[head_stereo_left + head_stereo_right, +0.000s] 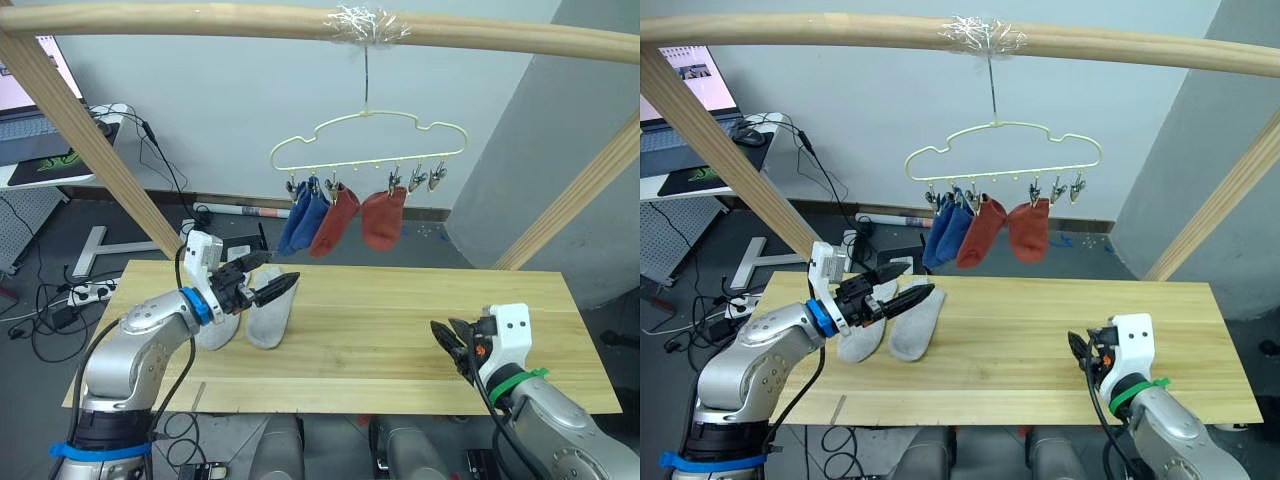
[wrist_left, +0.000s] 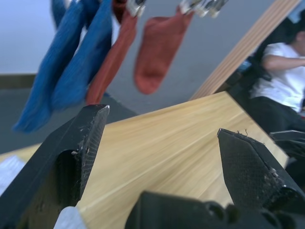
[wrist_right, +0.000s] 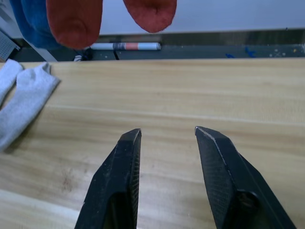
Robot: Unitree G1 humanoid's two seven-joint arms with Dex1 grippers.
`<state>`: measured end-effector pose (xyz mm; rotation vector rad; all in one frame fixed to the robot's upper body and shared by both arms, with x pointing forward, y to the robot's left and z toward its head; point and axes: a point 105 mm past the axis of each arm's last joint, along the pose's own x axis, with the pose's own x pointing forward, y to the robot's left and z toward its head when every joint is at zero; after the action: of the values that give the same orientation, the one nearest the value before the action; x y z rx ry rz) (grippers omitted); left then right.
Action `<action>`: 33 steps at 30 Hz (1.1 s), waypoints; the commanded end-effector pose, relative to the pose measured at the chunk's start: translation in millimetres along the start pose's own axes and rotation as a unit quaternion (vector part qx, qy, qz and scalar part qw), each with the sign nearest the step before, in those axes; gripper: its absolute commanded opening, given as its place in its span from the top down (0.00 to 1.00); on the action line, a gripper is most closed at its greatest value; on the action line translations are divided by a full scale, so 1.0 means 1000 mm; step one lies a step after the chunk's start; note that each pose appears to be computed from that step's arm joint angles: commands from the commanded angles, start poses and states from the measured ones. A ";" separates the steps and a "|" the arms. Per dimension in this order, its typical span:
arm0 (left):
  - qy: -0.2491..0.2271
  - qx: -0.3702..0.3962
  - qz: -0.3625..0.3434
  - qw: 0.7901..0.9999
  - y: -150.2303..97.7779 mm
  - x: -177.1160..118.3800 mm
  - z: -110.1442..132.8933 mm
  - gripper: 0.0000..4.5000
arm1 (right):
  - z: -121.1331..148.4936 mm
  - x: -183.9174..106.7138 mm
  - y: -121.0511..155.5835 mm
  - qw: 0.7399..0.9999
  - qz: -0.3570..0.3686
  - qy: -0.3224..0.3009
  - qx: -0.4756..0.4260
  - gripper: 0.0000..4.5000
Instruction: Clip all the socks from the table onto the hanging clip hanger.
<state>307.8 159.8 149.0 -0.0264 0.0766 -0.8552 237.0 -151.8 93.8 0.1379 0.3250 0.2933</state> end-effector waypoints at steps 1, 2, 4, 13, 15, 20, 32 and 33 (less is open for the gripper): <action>-0.032 0.031 -0.025 0.999 -0.001 0.001 0.027 0.07 | 0.028 0.004 0.006 0.999 0.000 -0.045 -0.019 0.60; -0.033 0.038 -0.029 0.998 -0.001 0.003 0.030 0.07 | 0.034 0.007 0.006 0.998 -0.002 -0.052 -0.024 0.60; -0.034 0.053 -0.037 0.997 -0.002 0.007 0.036 0.07 | 0.047 0.013 0.005 0.997 -0.008 -0.067 -0.034 0.60; -0.043 0.086 -0.067 0.993 -0.004 0.023 0.061 0.07 | 0.095 0.044 0.006 0.993 -0.018 -0.096 -0.070 0.60; -0.047 0.090 -0.077 0.992 -0.005 0.026 0.067 0.07 | 0.107 0.051 0.005 0.992 -0.019 -0.100 -0.080 0.60; -0.052 0.095 -0.087 0.990 -0.004 0.031 0.076 0.07 | 0.127 0.068 0.005 0.990 -0.015 -0.106 -0.091 0.60; -0.045 0.103 -0.085 0.990 -0.002 0.029 0.077 0.07 | 0.154 0.106 0.012 0.989 0.009 -0.115 -0.097 0.60; -0.045 0.103 -0.083 0.990 -0.002 0.029 0.076 0.07 | 0.155 0.109 0.012 0.989 0.011 -0.115 -0.097 0.60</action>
<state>335.3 135.9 212.6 0.0807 -0.0554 -1.0200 381.6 -122.3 194.0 -0.0122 0.1302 0.3177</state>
